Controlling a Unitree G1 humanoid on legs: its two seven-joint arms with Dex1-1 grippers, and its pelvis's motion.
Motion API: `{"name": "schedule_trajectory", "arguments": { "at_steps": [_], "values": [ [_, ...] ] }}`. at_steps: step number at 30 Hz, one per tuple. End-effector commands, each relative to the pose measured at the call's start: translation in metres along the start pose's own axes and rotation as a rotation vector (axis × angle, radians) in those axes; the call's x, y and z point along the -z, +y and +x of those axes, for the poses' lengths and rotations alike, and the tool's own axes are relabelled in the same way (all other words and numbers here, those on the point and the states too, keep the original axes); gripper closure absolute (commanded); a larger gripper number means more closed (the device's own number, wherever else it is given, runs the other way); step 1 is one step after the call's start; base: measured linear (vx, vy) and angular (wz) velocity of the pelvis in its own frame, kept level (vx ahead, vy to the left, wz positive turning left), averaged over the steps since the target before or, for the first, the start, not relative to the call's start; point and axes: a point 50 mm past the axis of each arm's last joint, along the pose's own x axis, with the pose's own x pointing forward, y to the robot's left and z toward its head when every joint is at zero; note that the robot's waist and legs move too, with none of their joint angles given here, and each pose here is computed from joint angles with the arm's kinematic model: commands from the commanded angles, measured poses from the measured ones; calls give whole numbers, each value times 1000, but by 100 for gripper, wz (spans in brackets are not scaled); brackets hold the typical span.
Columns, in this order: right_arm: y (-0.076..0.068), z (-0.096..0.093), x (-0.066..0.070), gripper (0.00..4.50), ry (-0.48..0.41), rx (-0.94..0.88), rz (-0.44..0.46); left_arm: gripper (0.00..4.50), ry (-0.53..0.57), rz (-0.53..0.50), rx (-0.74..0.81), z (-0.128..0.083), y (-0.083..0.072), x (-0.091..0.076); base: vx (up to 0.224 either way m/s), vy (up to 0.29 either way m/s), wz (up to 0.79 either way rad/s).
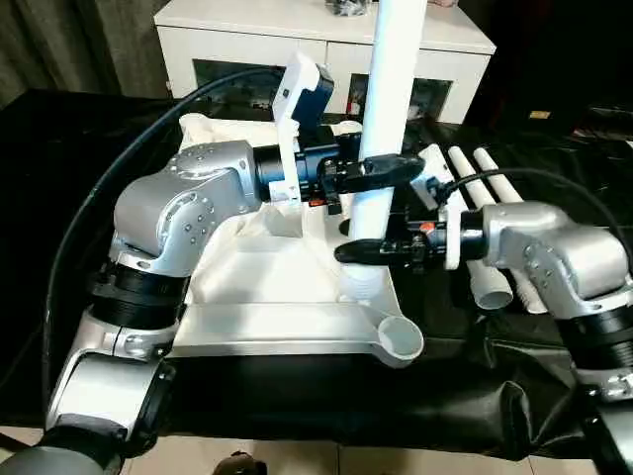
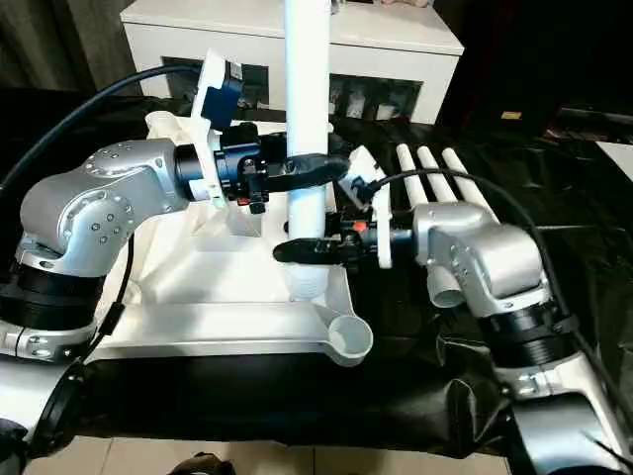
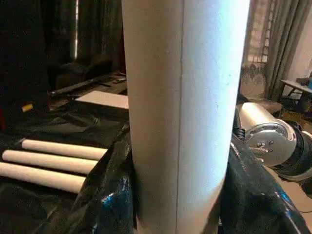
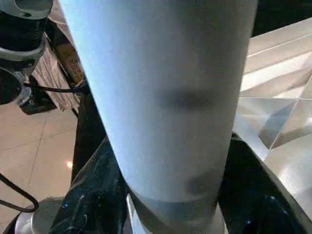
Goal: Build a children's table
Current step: Pick table leg
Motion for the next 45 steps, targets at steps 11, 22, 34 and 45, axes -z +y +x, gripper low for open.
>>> {"name": "schedule_trajectory", "arguments": {
  "at_steps": [11,22,34,45],
  "values": [
    [-1,-14,-5,262,-93,88,-1,142,-20,-66,-4,-6,2,-13,0,0,0],
    [-9,-58,3,264,-225,505,-43,58,-18,14,-387,-58,11,27,0,0,0],
    [14,-37,49,264,-306,784,28,58,132,71,-869,-96,-31,109,0,0,0],
    [15,-31,61,264,-341,894,34,58,91,100,-1149,-96,-19,120,0,0,0]
  ]
}}
